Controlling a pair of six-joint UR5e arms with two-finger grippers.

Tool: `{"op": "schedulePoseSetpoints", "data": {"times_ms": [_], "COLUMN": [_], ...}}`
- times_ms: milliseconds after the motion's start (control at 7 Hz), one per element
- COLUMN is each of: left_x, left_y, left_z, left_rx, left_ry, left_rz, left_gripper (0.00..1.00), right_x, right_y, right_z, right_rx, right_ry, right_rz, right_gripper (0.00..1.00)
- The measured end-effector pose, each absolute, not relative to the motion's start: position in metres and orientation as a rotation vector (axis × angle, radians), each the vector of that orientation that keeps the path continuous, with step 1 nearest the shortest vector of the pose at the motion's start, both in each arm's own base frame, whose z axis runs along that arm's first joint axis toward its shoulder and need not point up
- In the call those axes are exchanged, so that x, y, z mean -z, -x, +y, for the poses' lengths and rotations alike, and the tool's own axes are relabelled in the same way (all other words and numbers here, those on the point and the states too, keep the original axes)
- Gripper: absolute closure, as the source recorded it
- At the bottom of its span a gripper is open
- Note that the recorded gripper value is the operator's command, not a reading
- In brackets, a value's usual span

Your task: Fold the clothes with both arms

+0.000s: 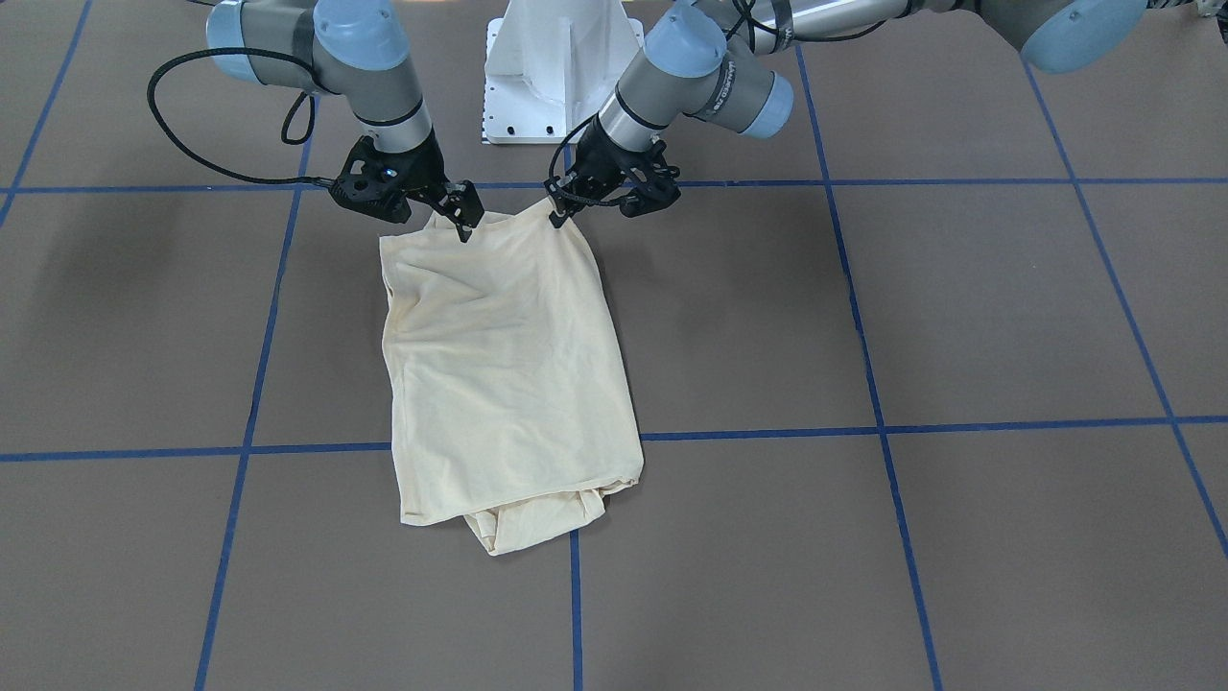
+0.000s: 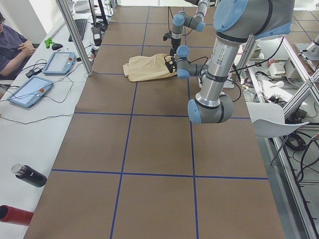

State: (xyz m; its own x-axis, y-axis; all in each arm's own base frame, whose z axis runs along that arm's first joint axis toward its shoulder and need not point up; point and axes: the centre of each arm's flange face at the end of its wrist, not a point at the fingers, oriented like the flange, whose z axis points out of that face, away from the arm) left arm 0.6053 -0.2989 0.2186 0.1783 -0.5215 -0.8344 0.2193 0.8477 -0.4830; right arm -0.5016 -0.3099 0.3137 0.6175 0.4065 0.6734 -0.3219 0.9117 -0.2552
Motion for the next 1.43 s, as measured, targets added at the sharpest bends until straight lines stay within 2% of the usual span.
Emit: {"op": "schedulePoseSetpoints", "data": {"times_ms": [857, 1143, 1429], "left_x": [-0.215, -0.215, -0.215], "left_y": [-0.605, -0.605, -0.605], "left_z": [-0.300, -0.299, -0.300], "left_rx": [0.533, 0.532, 0.532], "left_ry": [0.278, 0.277, 0.277], "left_rz": [1.298, 1.297, 1.297], "left_gripper": [1.00, 1.00, 1.00], "right_x": [-0.336, -0.341, -0.342], "right_y": [0.517, 0.520, 0.519], "right_z": [-0.308, -0.308, -0.308], "right_rx": [-0.416, -0.416, -0.416], "right_ry": [0.125, 0.128, 0.130], "right_rz": [-0.754, -0.745, -0.744], "right_gripper": [0.02, 0.11, 0.31]}}
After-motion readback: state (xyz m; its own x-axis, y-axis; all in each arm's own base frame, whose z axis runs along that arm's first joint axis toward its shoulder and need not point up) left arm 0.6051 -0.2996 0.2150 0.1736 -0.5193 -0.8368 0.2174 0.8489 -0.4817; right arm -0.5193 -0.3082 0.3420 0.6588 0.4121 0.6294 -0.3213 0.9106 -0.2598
